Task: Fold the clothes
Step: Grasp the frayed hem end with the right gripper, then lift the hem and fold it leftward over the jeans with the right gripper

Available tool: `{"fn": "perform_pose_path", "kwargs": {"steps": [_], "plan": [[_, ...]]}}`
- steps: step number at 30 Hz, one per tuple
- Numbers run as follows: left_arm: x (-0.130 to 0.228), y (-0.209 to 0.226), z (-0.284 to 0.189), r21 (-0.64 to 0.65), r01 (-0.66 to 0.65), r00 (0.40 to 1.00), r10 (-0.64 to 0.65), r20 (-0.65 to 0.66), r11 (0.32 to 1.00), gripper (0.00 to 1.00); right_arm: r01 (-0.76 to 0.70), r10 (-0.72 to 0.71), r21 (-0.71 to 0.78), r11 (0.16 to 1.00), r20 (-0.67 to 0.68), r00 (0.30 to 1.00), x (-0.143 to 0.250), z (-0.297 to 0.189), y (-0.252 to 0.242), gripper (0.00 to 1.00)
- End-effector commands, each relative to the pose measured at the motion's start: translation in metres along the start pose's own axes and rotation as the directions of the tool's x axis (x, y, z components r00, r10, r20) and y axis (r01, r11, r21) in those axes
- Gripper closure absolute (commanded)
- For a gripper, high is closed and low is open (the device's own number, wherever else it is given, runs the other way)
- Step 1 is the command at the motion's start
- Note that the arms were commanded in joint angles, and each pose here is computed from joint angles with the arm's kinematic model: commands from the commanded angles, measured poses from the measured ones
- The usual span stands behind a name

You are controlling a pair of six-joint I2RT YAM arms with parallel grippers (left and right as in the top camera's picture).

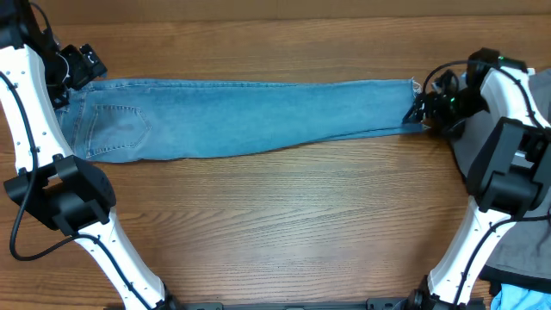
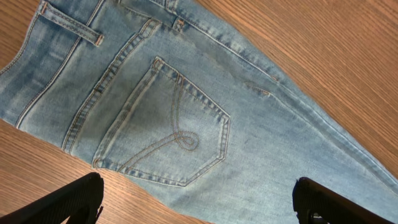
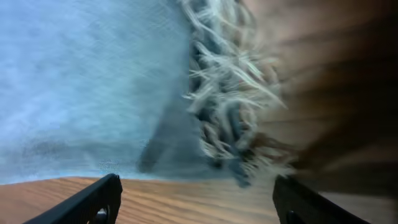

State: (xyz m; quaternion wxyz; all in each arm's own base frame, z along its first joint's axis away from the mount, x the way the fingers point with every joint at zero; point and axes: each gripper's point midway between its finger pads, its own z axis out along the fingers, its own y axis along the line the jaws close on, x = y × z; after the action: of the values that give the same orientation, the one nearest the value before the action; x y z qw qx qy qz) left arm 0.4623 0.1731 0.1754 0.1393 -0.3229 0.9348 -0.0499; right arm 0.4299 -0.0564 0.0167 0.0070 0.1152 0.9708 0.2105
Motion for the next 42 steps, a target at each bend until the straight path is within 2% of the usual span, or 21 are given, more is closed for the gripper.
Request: {"fn": "perform_pose_path", "kwargs": {"steps": [1, 6, 10, 13, 14, 15, 18, 22, 28, 32, 38, 42], "plan": [[0.001, -0.001, 0.005, 0.004, 0.010, 1.000, -0.009, -0.010, 1.000, 0.00, 0.027, -0.026, -0.046, 0.999, 0.018, 0.999, 0.004, 0.013, 0.006, 0.18], [0.001, -0.001, 0.005, 0.004, 0.010, 1.000, -0.009, -0.010, 1.000, 0.00, 0.014, -0.011, -0.073, 0.997, 0.036, 0.999, 0.006, 0.033, 0.004, 0.17], [0.001, -0.001, 0.005, 0.004, 0.010, 1.000, -0.009, -0.010, 1.000, 0.00, 0.062, -0.052, -0.199, 0.978, 0.054, 0.997, 0.002, 0.037, 0.038, 0.36], [0.001, -0.001, 0.005, 0.004, 0.010, 1.000, -0.009, -0.010, 1.000, 0.00, 0.103, -0.095, -0.199, 0.975, 0.048, 0.994, 0.004, 0.045, 0.055, 0.40], [0.001, -0.001, 0.005, 0.004, 0.010, 1.000, -0.009, -0.010, 1.000, 0.00, 0.122, -0.114, -0.199, 0.972, 0.050, 0.992, 0.004, 0.047, 0.061, 0.45], [0.001, -0.001, 0.005, 0.004, 0.010, 1.000, -0.009, -0.010, 1.000, 0.00, 0.139, -0.131, -0.197, 0.970, 0.053, 0.990, 0.003, 0.050, 0.067, 0.55], [0.001, -0.001, 0.005, 0.004, 0.010, 1.000, -0.009, -0.010, 1.000, 0.00, 0.158, -0.149, -0.167, 0.973, 0.065, 0.987, -0.002, 0.048, 0.072, 0.95], [0.001, -0.001, 0.005, 0.004, 0.009, 1.000, -0.009, -0.010, 1.000, 0.00, 0.115, -0.109, -0.110, 0.987, 0.063, 0.992, -0.012, 0.022, 0.063, 0.96], [0.001, -0.001, 0.005, 0.004, 0.010, 1.000, -0.010, -0.010, 1.000, 0.00, 0.008, -0.012, 0.071, 0.997, 0.054, 0.998, -0.016, -0.032, 0.013, 0.96], [0.001, -0.001, 0.005, 0.004, 0.010, 1.000, -0.010, -0.010, 1.000, 0.00, -0.081, 0.072, 0.130, 0.988, 0.074, 0.995, -0.014, -0.068, -0.024, 0.96], [0.001, -0.001, 0.005, 0.004, 0.010, 1.000, -0.010, -0.010, 1.000, 0.00, -0.188, 0.180, 0.087, 0.978, 0.092, 0.979, -0.004, -0.099, -0.060, 0.96], [0.001, -0.001, 0.005, 0.004, 0.010, 1.000, -0.010, -0.010, 1.000, 0.00, -0.097, 0.098, -0.010, 0.995, 0.101, 0.990, -0.007, -0.102, -0.044, 0.96]]}}
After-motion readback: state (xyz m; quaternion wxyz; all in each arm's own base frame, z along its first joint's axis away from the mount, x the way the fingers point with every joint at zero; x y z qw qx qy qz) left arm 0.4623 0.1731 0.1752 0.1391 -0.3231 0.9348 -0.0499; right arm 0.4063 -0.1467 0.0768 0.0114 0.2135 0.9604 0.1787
